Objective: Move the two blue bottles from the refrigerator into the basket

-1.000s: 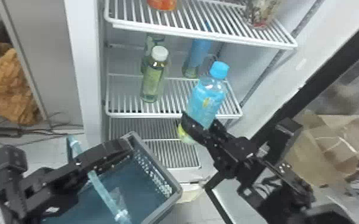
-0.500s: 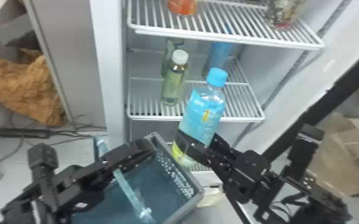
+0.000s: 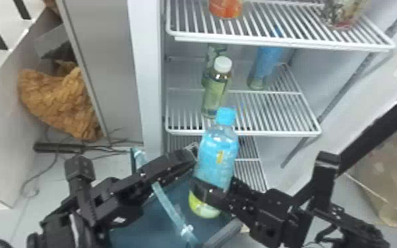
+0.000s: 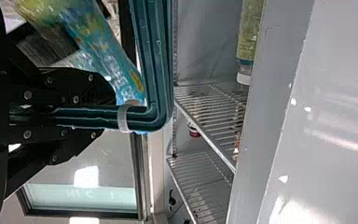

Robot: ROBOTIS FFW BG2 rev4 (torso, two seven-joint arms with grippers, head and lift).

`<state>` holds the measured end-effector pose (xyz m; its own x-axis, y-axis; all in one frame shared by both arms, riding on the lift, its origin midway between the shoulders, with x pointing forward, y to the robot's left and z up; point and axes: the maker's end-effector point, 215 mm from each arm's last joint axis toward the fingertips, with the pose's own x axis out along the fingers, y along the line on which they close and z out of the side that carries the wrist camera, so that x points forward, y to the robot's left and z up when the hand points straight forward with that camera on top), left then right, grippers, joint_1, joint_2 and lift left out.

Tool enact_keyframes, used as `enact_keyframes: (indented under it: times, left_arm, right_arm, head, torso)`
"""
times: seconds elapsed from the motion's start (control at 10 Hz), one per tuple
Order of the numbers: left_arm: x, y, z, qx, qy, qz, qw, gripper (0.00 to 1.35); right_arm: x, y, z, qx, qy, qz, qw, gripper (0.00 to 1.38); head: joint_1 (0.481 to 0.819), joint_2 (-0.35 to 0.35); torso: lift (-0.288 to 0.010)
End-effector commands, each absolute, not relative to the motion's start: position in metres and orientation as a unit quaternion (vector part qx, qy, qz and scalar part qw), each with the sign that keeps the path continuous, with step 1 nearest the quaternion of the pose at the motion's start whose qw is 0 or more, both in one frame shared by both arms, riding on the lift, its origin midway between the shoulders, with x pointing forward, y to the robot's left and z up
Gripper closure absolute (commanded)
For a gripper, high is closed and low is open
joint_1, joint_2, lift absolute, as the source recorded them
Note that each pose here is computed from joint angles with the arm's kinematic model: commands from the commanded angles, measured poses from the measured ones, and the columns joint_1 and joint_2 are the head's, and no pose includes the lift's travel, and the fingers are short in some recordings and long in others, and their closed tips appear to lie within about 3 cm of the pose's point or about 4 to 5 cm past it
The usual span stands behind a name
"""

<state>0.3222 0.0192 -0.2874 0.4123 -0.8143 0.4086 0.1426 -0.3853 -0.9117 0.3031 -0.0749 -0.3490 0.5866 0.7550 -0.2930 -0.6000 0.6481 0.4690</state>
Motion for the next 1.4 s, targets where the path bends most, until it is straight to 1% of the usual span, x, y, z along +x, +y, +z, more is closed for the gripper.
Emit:
enact_keyframes:
  times: [0.0, 0.1, 0.2, 0.4, 0.5, 0.6, 0.7, 1.0, 1.1, 1.2, 1.3]
  left_arm:
    - [0.323, 0.019, -0.285, -0.679, 0.245, -0.484, 0.495, 1.18]
    - [0.323, 0.019, -0.285, -0.679, 0.244, -0.485, 0.495, 1.18]
    - [0.323, 0.019, -0.285, -0.680, 0.244, -0.484, 0.494, 1.18]
    - [0.324, 0.019, -0.284, -0.681, 0.243, -0.484, 0.494, 1.18]
    - [0.324, 0.020, -0.284, -0.681, 0.242, -0.483, 0.494, 1.18]
    - [0.324, 0.020, -0.284, -0.681, 0.241, -0.484, 0.494, 1.18]
    - [0.324, 0.020, -0.284, -0.681, 0.241, -0.484, 0.493, 1.18]
    - [0.322, 0.019, -0.285, -0.684, 0.242, -0.482, 0.491, 1.18]
    - [0.322, 0.020, -0.285, -0.685, 0.241, -0.482, 0.491, 1.18]
    - [0.321, 0.020, -0.286, -0.685, 0.242, -0.481, 0.491, 1.18]
    - [0.322, 0.020, -0.285, -0.685, 0.241, -0.482, 0.491, 1.18]
  right_arm:
    - [0.293, -0.059, -0.366, 0.193, 0.264, 0.404, 0.854, 0.64]
    - [0.291, -0.056, -0.365, 0.198, 0.264, 0.407, 0.852, 0.24]
    - [0.292, -0.056, -0.365, 0.200, 0.262, 0.406, 0.852, 0.05]
    - [0.297, -0.064, -0.363, 0.199, 0.257, 0.399, 0.857, 0.15]
    - [0.302, -0.068, -0.360, 0.197, 0.249, 0.395, 0.862, 0.16]
    - [0.311, -0.077, -0.354, 0.192, 0.232, 0.386, 0.872, 0.16]
    - [0.326, -0.092, -0.342, 0.185, 0.199, 0.370, 0.888, 0.16]
    - [0.380, -0.162, -0.309, 0.155, 0.097, 0.288, 0.940, 0.17]
    - [0.394, -0.184, -0.302, 0.139, 0.075, 0.261, 0.952, 0.16]
    - [0.405, -0.193, -0.299, 0.132, 0.059, 0.248, 0.958, 0.16]
    - [0.417, -0.201, -0.299, 0.124, 0.046, 0.238, 0.962, 0.16]
  head:
    - [0.695, -0.117]
    - [0.695, -0.095]
    - [0.695, -0.078]
    - [0.695, -0.074]
    - [0.695, -0.077]
    - [0.695, -0.085]
    - [0.695, -0.096]
    - [0.695, -0.161]
    - [0.695, -0.201]
    - [0.695, -0.241]
    - [0.695, -0.263]
  torso:
    - [-0.216]
    - [-0.216]
    - [-0.216]
    - [-0.216]
    - [-0.216]
    - [-0.216]
    - [-0.216]
    - [-0.216]
    - [-0.216]
    - [-0.216]
    - [-0.216]
